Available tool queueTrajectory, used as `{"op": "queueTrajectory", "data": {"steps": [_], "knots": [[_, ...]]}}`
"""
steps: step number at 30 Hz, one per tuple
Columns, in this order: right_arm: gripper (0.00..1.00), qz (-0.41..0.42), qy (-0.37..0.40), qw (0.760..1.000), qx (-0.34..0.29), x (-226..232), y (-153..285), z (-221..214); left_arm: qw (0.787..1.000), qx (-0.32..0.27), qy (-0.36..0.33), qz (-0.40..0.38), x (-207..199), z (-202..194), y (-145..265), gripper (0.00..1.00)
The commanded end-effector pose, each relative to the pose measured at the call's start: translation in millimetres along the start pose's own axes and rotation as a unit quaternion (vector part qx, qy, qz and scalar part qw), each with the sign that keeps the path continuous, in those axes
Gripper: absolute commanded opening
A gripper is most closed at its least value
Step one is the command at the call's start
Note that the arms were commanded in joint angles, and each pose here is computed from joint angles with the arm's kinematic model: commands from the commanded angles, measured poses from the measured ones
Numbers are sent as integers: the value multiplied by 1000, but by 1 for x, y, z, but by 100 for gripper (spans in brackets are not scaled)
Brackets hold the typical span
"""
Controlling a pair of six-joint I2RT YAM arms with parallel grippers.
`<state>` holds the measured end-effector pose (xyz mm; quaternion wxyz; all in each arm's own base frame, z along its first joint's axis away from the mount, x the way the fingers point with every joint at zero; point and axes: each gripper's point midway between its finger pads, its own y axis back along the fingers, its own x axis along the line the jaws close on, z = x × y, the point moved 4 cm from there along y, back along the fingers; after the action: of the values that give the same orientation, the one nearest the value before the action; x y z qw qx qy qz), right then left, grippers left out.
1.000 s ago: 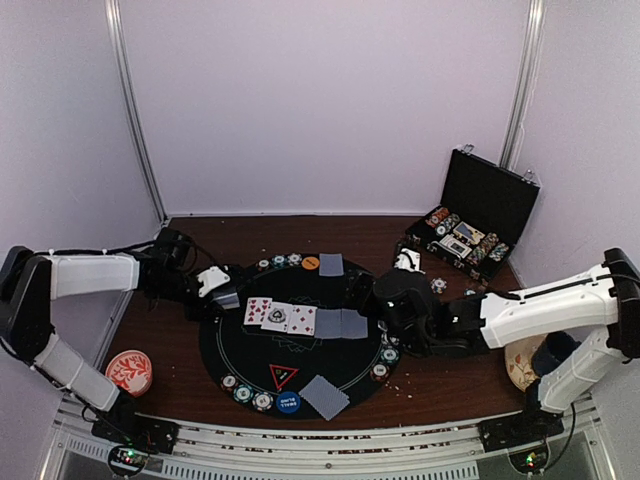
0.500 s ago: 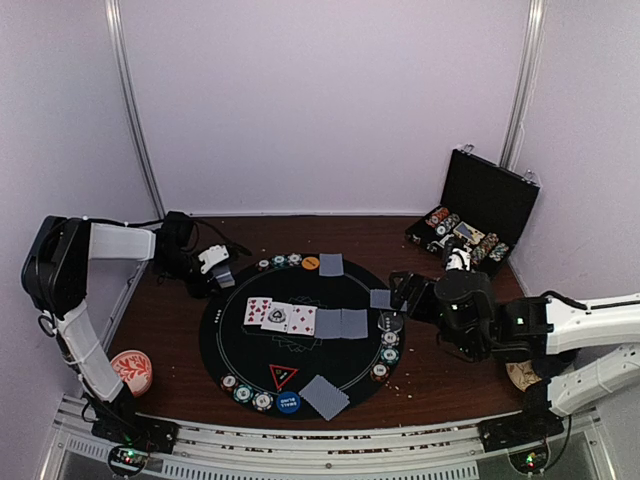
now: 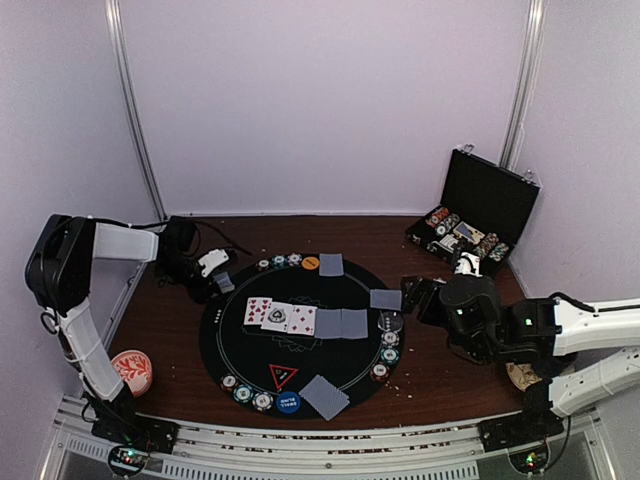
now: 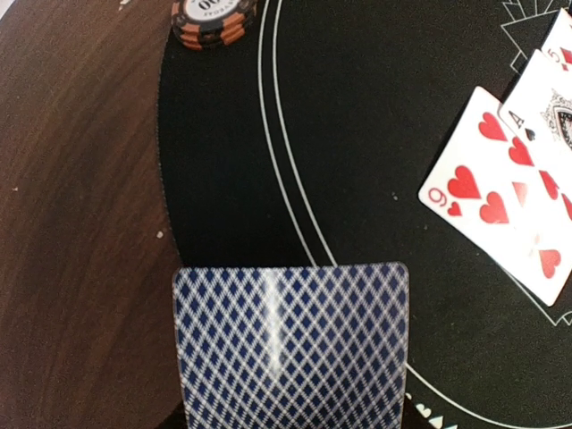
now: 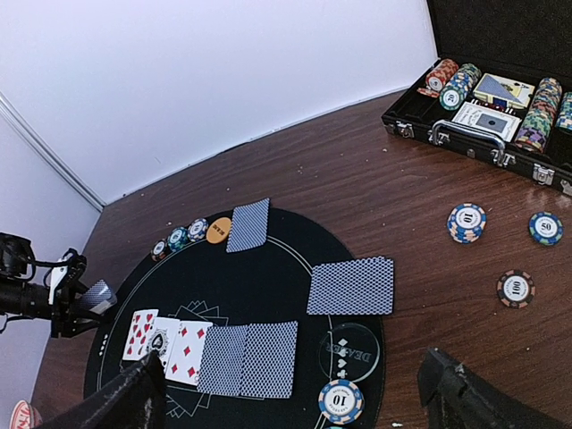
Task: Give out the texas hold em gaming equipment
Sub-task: Place the poker card on the poker table mat.
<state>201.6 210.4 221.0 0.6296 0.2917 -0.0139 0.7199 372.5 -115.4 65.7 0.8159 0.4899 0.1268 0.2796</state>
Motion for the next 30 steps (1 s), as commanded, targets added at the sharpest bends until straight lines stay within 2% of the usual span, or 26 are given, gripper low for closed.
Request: {"op": "queueTrajectory", "data": {"steps": [1,9,12,19,30], "knots": [[100,-19,22,1000,-4,-6,0,-2,1000,13,20,-12,-4,-13,-12,27],[100,-26,35,999,-5,0,-4,-1,1000,18,14,-15,-9,-20,-13,72],[100,-27,42,999,-2,5,-6,0,1000,20,15,-19,-11,-22,-14,96],[100,-32,58,998,2,12,-6,6,999,14,17,-24,-14,-20,-8,98],[100,-32,43,998,-16,7,6,33,1000,-16,18,4,-18,-3,42,98]]}}
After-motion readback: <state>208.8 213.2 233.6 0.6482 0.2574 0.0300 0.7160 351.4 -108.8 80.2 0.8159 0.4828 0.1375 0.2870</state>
